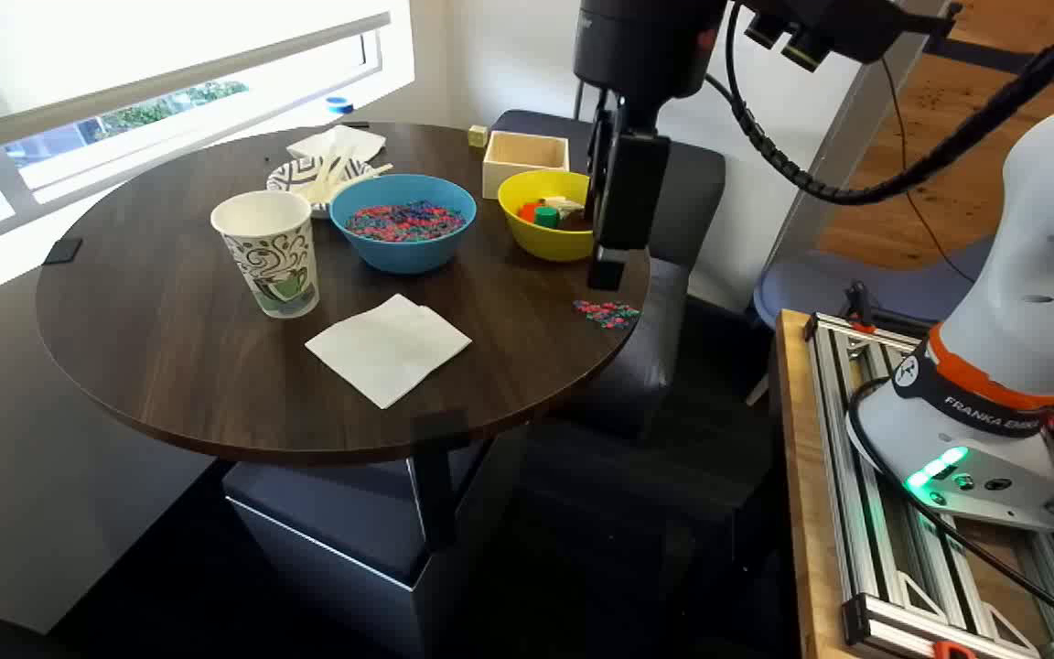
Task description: Scoop up cereal from the blue bowl and pour them into the cup
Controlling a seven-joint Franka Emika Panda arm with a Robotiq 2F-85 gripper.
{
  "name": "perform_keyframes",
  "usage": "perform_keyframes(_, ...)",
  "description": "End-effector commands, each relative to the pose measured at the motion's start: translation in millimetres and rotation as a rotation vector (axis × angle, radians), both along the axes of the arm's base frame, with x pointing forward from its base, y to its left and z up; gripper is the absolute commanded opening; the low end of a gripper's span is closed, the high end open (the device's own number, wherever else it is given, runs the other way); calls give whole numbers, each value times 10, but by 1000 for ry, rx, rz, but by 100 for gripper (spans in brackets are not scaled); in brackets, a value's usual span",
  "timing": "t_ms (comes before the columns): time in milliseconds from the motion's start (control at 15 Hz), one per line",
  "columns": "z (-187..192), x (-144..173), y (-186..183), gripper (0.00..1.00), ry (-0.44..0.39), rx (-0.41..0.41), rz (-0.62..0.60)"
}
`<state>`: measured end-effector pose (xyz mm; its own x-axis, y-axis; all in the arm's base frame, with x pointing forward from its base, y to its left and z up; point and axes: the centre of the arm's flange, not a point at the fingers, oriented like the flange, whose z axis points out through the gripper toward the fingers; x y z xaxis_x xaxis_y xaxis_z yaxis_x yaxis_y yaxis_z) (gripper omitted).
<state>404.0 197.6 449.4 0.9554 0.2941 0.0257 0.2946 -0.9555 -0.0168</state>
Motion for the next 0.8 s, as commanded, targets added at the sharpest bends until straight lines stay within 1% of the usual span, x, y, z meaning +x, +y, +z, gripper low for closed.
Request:
perform_keyframes(0, 0, 0, 0, 100, 0, 0, 0)
perform_keyframes(333, 0, 0, 1, 100, 0, 0, 0)
perform_keyframes(400, 24, 13, -39, 100, -9, 7, -23)
perform_keyframes(533, 176, 77, -260, 100, -74, 49, -150)
perform_keyframes(600, 275, 104, -413, 100, -90, 65, -191)
perform_keyframes(733, 422, 165, -723, 100, -138, 79, -285)
